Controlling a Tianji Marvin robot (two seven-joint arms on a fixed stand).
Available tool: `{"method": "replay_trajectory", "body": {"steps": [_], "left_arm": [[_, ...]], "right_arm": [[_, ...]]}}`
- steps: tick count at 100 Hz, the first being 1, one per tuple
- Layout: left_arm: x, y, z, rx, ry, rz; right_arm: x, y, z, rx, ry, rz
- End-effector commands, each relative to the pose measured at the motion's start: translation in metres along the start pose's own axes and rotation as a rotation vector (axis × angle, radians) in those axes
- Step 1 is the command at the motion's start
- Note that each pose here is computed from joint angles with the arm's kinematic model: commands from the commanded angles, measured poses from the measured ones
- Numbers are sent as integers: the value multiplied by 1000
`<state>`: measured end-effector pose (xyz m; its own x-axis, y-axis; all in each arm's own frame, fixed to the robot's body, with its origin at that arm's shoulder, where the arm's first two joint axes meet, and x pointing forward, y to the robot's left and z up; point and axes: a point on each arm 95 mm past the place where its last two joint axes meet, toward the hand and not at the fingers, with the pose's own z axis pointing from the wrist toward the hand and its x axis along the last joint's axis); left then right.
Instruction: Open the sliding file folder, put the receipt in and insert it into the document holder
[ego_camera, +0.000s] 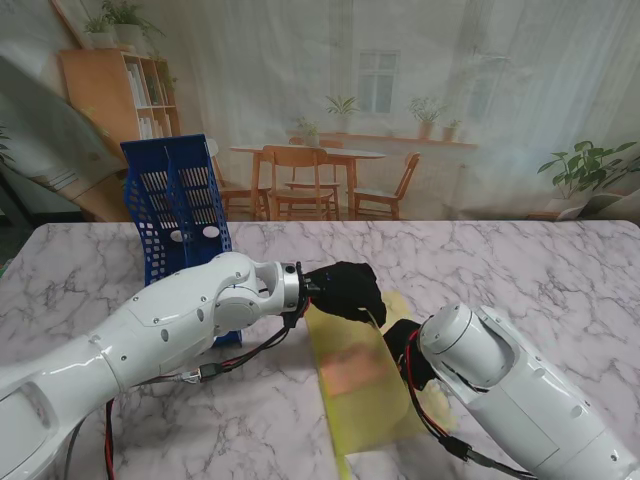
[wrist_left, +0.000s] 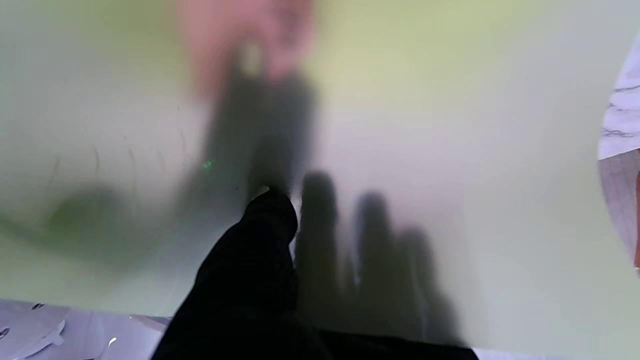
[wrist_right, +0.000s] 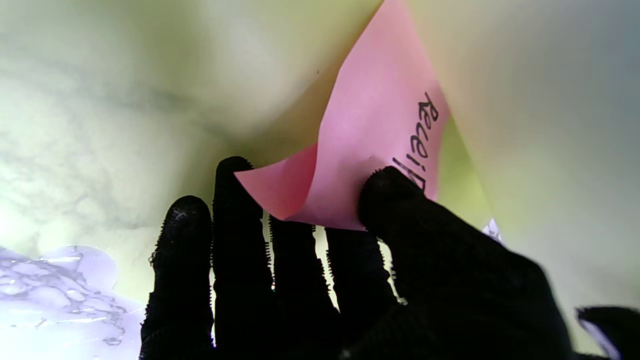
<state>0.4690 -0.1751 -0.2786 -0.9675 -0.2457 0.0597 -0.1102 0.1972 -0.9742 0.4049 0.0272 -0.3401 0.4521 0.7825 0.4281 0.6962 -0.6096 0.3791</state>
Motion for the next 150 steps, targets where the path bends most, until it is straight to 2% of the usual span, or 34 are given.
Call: {"method": "replay_trajectory", "body": {"steps": [1, 29, 55, 81, 99, 129, 150], "left_arm": [[1, -1, 2, -12, 8, 4], [2, 0, 2, -14, 8, 1], [2, 0, 2, -13, 7, 1], [1, 0, 0, -11, 4, 5], [1, 0, 0, -11, 1, 4], [1, 0, 1, -12, 1, 5], [1, 0, 0, -11, 1, 7]], "right_arm": [[0, 1, 1, 6, 3, 5], [1, -4, 6, 20, 12, 1], [-5, 0, 5, 25, 9, -7], [-14, 8, 2, -38, 31, 72], [-17, 8, -1, -33, 27, 70], [-12, 3, -1, -12, 27, 23], [-15, 2, -3, -13, 30, 33]]}}
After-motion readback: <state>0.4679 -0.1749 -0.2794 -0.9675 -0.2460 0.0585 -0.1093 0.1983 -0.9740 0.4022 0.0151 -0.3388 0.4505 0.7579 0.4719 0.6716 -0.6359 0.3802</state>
